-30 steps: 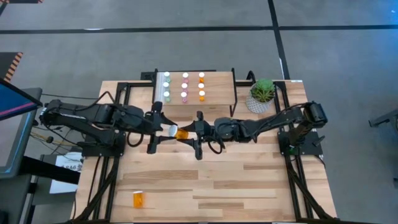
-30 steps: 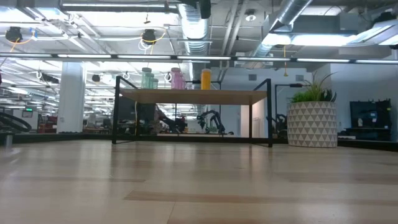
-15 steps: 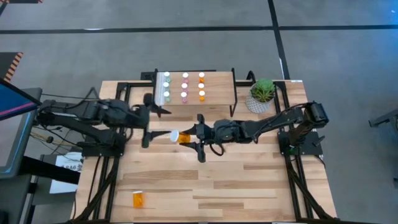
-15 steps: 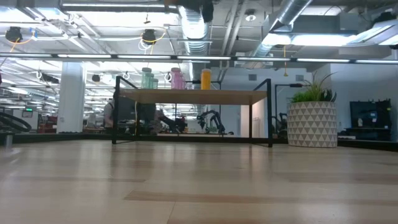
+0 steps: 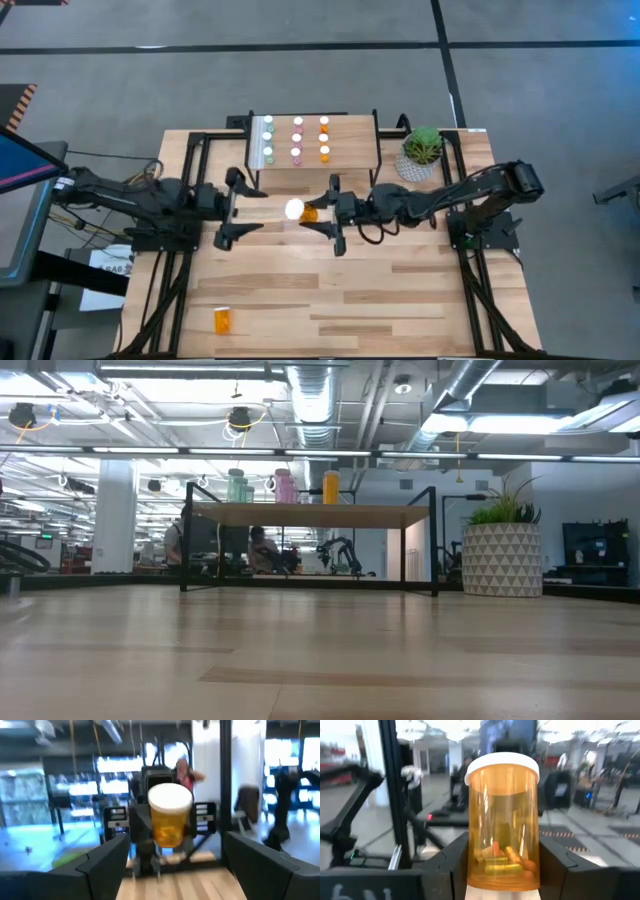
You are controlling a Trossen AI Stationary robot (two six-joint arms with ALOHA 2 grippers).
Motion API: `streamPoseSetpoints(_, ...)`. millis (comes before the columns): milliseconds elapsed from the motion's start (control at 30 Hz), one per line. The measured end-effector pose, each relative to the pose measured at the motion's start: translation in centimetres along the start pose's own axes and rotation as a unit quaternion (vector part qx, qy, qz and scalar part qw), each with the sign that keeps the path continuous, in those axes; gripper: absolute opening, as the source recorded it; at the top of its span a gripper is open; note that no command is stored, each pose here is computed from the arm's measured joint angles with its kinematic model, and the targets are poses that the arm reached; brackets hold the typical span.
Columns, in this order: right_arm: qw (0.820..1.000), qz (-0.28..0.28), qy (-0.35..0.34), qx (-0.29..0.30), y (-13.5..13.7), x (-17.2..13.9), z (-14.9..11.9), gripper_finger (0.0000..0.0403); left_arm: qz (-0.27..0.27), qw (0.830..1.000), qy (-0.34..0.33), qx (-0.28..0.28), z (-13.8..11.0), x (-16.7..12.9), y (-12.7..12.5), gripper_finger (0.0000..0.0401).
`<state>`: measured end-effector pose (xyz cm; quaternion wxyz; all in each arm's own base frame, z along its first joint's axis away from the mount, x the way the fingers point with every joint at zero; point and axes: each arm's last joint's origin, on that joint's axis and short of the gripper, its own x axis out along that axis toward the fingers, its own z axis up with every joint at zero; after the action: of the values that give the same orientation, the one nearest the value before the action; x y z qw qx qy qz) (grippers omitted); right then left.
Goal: Pick and place medicine bottles onto shelf by color
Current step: Put the top large orange pill bottle on the shelf
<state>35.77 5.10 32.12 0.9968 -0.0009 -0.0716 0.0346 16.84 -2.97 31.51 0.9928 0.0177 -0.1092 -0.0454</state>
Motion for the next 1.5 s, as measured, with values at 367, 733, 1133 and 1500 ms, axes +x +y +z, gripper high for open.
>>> streamPoseSetpoints(367, 1.0, -0.007, -0.011, 0.014, -0.5, -0.1, -0.4, 0.0189, 0.036, 0.999, -0.024, 0.024, -3.9, 3.7, -0.4, 0.0316)
streamPoseSetpoints(733, 1.0, -0.008, 0.016, 0.02, -0.5, -0.1, -0.9, 0.0191, 0.052, 0.998, -0.033, 0.016, -4.4, 6.8, 0.1, 0.0316)
streamPoseSetpoints(1133, 0.999, -0.008, 0.04, 0.024, -0.5, -0.1, -1.4, 0.0194, 0.023, 0.999, -0.044, -0.015, -4.4, 6.9, 0.2, 0.0316)
streamPoseSetpoints(1500, 0.997, -0.009, 0.059, 0.04, -0.5, -0.2, -1.7, 0.0195, 0.02, 0.999, -0.044, -0.002, -4.3, 6.9, 0.2, 0.0316)
